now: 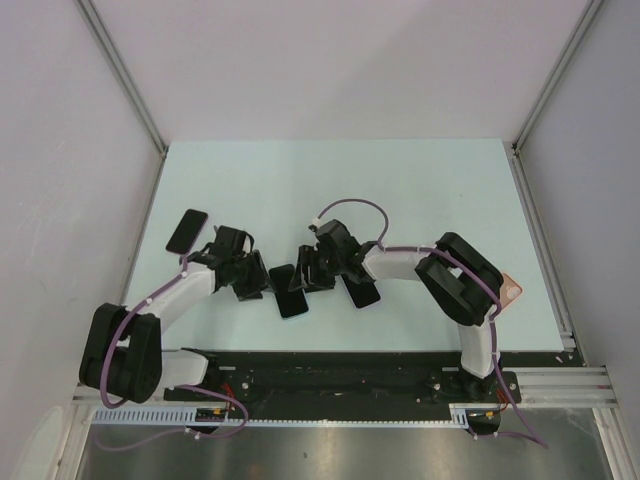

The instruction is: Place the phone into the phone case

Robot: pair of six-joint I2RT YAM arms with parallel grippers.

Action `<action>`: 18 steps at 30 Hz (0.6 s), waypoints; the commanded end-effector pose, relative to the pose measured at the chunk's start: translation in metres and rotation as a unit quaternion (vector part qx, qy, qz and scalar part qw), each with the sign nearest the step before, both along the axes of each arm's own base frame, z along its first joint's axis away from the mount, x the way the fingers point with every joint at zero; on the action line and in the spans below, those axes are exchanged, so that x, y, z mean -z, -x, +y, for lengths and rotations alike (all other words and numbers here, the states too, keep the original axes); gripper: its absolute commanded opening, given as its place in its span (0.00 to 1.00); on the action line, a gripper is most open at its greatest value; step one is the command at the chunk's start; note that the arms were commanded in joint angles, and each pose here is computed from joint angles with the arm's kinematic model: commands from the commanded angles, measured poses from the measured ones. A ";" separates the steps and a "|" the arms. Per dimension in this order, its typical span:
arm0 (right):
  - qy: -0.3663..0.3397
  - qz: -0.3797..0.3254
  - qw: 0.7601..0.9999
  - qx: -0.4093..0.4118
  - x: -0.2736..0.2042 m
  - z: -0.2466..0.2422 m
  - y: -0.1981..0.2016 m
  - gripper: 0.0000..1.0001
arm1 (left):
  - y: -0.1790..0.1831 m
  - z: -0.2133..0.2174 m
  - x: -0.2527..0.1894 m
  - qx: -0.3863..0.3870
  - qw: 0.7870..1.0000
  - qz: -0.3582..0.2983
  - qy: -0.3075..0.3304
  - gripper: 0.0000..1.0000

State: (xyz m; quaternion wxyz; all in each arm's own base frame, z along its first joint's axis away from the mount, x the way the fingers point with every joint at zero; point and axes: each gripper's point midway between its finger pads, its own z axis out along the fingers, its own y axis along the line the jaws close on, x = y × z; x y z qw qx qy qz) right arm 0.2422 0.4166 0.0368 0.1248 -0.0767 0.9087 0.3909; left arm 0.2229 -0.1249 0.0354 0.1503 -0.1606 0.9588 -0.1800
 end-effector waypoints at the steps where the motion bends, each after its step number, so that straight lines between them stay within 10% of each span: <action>1: 0.024 0.000 1.000 -0.004 0.018 -0.016 -0.001 0.58 | -0.027 -0.012 -0.022 0.001 0.998 -0.049 0.032 0.48; 18: -0.060 0.027 0.997 -0.030 0.009 0.012 0.002 0.61 | -0.022 -0.051 -0.009 0.026 0.987 -0.027 0.156 0.15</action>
